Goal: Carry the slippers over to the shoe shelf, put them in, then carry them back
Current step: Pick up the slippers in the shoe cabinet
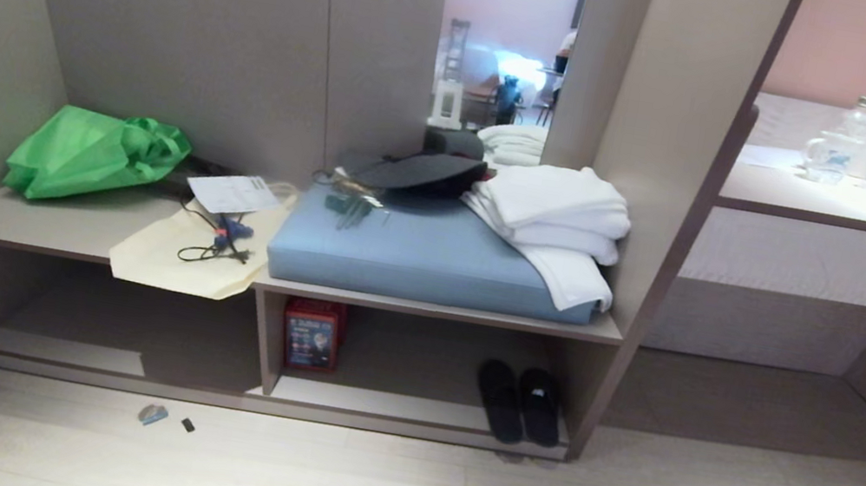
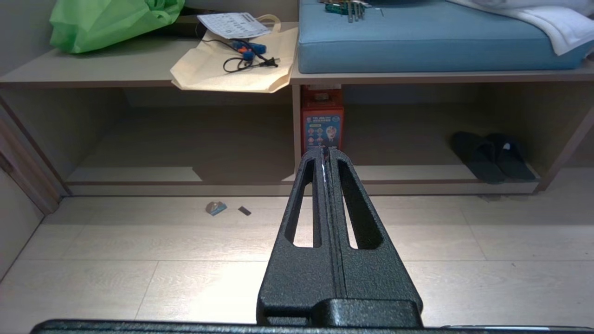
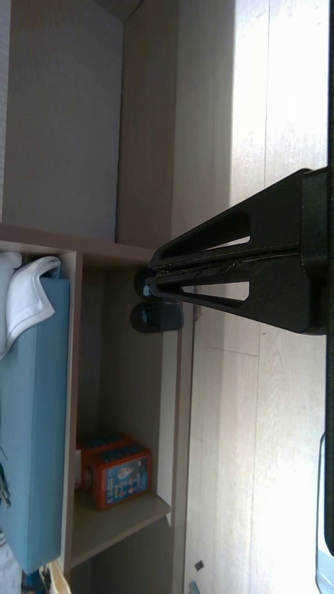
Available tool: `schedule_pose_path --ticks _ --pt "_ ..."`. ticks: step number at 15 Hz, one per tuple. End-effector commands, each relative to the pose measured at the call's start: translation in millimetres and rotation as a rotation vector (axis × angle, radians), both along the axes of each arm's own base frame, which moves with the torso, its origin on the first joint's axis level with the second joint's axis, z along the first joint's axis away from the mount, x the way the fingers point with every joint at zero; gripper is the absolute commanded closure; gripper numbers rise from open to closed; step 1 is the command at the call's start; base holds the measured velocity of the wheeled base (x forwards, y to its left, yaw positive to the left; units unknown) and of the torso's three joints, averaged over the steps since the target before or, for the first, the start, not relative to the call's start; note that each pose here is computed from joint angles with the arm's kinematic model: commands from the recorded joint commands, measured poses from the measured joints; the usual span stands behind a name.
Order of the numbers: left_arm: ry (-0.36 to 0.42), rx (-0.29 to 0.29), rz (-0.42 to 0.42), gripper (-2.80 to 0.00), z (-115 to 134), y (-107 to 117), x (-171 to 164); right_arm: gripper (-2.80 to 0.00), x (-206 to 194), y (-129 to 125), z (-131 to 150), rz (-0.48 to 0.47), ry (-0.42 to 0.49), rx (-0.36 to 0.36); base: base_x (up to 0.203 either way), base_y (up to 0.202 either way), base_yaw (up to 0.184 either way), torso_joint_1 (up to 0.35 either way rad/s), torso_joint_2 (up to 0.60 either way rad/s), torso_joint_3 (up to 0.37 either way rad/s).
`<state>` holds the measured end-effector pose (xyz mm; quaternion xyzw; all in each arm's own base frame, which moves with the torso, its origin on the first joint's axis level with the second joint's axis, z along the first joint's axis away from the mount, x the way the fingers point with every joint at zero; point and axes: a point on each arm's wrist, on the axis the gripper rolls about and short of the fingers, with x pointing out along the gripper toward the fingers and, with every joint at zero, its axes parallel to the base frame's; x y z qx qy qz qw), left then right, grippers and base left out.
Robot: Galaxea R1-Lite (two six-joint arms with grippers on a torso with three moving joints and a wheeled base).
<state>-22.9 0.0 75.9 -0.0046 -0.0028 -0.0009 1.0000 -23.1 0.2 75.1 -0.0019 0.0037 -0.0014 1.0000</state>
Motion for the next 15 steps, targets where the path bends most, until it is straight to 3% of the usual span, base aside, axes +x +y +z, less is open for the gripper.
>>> schedule_pose_path --ticks 1,15 --pt "-0.001 0.001 0.000 0.00 0.0 0.0 0.0 0.00 0.1 0.0 0.0 0.001 0.002 -0.002 0.000 0.000 0.000 -0.004 0.01 0.032" --pt "0.001 0.006 0.000 0.00 0.1 0.0 0.1 0.00 0.1 0.0 0.0 0.001 0.002 -0.004 0.000 0.000 0.000 0.000 0.00 0.000"
